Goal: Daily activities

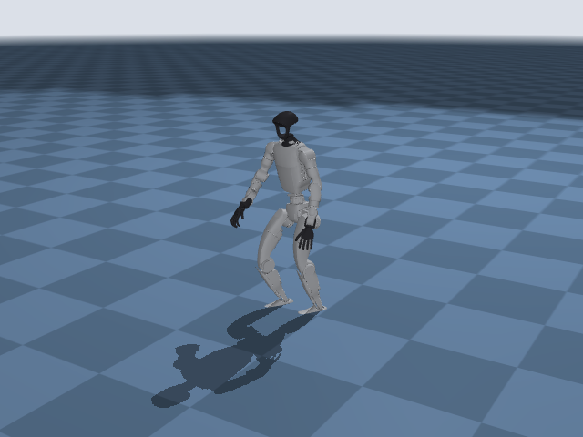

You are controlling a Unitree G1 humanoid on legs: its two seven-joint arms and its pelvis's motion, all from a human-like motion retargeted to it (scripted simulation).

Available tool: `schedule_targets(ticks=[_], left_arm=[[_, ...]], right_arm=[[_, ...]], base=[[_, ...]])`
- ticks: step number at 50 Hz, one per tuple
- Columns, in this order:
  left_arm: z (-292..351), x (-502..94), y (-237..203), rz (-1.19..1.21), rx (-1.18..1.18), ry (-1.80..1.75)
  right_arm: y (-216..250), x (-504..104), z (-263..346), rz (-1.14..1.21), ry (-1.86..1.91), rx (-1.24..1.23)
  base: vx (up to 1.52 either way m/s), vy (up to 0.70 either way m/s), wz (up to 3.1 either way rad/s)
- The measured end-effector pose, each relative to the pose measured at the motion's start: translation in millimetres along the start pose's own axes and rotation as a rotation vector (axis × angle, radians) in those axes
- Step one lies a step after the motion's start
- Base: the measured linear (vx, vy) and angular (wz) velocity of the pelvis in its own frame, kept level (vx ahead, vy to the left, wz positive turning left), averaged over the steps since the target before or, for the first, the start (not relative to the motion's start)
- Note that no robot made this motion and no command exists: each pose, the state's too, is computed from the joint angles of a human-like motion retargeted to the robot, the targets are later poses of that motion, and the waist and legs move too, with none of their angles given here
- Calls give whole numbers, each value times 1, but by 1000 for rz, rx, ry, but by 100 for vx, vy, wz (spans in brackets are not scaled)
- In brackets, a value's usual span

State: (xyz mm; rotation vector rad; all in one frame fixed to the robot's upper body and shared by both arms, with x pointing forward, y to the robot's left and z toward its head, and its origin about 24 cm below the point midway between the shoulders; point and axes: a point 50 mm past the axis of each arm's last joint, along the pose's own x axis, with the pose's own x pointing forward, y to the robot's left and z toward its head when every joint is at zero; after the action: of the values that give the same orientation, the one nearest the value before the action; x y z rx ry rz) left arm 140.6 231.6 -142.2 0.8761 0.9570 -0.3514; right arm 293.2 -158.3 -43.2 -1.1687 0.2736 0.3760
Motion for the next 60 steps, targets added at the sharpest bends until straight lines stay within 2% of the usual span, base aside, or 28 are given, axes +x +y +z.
schedule_targets(ticks=[12, 23, 35, 52, 60], left_arm=[[7, 3, -1, 0, -77, 15], [18, 5, -15, -36, -121, 3], [45, 12, -5, -27, -124, -44], [57, 14, 15, 51, -85, -102], [55, 13, 20, 99, -63, -113]], right_arm=[[-42, 15, 12, -130, -37, -134], [-41, 9, 15, -164, -78, -83], [-52, 11, 15, -218, -66, -97], [-48, 24, 15, -155, -55, -517], [-43, 20, 13, -181, -92, -629]], base=[[12, -9, 39], [7, 2, 12], [3, 5, 23], [4, -5, 22], [-1, -3, 31]])
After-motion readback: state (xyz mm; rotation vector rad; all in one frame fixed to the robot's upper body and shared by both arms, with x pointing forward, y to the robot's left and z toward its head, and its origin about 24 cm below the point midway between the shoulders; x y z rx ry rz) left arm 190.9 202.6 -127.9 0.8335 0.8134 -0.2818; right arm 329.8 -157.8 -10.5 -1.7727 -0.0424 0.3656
